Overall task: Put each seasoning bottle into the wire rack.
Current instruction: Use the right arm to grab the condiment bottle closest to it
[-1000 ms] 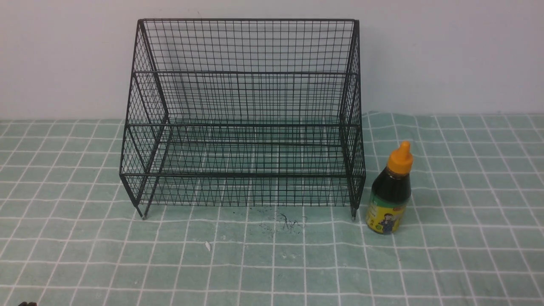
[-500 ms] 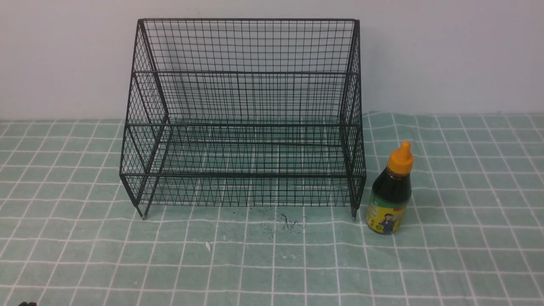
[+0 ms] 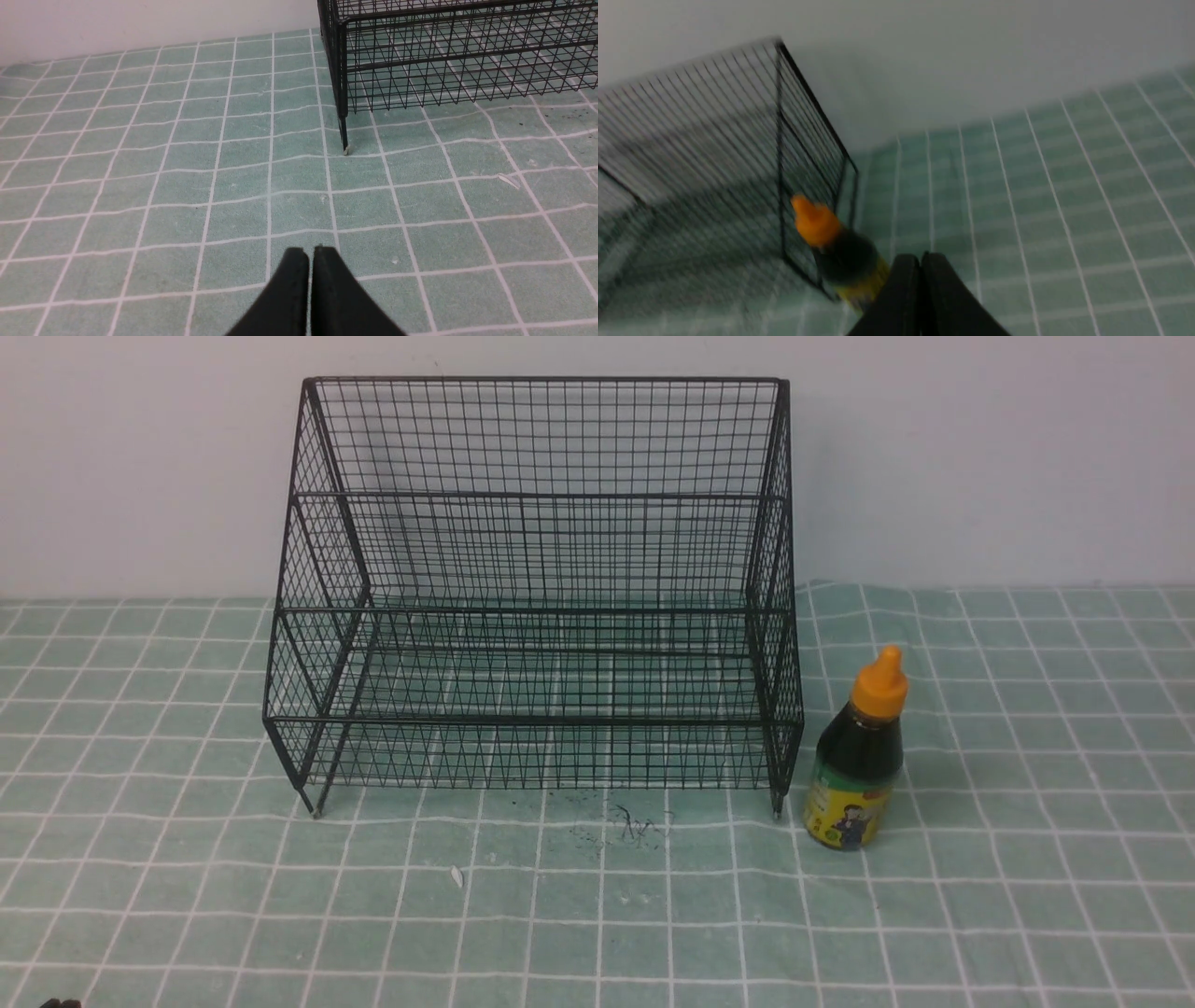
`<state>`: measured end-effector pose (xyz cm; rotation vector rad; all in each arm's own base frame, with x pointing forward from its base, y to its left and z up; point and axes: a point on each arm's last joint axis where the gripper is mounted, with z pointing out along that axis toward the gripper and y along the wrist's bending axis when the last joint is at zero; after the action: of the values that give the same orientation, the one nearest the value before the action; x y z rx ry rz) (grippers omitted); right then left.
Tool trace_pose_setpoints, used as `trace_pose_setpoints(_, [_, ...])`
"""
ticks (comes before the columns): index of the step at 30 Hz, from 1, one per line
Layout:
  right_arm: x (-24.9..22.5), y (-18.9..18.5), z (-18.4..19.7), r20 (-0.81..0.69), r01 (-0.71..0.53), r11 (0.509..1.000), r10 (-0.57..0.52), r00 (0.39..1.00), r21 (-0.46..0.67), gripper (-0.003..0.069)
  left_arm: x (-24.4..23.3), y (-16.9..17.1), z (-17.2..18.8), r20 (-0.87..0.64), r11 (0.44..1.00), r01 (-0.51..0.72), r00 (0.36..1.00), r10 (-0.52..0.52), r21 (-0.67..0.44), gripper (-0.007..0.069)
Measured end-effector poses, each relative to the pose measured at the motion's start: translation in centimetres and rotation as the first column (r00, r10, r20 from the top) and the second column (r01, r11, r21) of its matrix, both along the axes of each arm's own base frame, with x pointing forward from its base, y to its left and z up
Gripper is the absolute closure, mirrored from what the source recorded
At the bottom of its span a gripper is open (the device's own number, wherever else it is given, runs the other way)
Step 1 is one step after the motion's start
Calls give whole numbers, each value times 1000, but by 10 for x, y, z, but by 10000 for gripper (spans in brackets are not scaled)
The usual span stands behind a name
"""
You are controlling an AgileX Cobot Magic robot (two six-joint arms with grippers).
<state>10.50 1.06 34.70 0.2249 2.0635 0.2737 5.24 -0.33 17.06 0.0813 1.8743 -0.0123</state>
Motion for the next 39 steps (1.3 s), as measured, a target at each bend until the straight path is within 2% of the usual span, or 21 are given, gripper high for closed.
trace_pose_setpoints(3, [33,6,8,-231,-88,995,74,970,-49,666,0,0,0,0,1000,0,1000,0,0,631])
trace_pose_setpoints(5, [60,11,13,-333,-156,987,131,934,-49,648,0,0,0,0,1000,0,1000,0,0,631])
trace_pose_setpoints(11, [129,43,14,-505,-360,933,303,808,-16,521,0,0,0,0,1000,0,1000,0,0,631])
trace_pose_setpoints(14, [169,77,9,-564,-473,876,344,751,-96,399,0,0,0,0,1000,0,1000,0,0,631])
trace_pose_setpoints(16, [188,93,6,-575,-490,861,334,747,-135,322,0,0,0,0,1000,0,1000,0,0,631])
trace_pose_setpoints(17, [199,102,4,-581,-491,858,324,747,-152,275,0,0,0,0,1000,0,1000,0,0,631])
trace_pose_setpoints(18, [201,103,3,-581,-489,859,323,747,-151,275,0,0,0,0,1000,0,1000,0,0,631])
trace_pose_setpoints(20, [223,116,-4,-590,-482,864,313,744,-150,177,0,0,0,0,1000,0,1000,0,0,631])
trace_pose_setpoints(23, [244,124,-20,-614,-478,866,301,729,-144,102,0,0,0,0,1000,0,1000,0,0,631])
trace_pose_setpoints(28, [255,128,-41,-657,-480,866,283,699,-138,76,0,0,0,0,1000,0,1000,0,0,631])
trace_pose_setpoints(34, [254,127,-44,-666,-482,866,280,691,-136,74,0,0,0,0,1000,0,1000,0,0,631])
trace_pose_setpoints(39, [248,125,-62,-712,-500,855,265,650,-137,74,0,0,0,0,1000,0,1000,0,0,631])
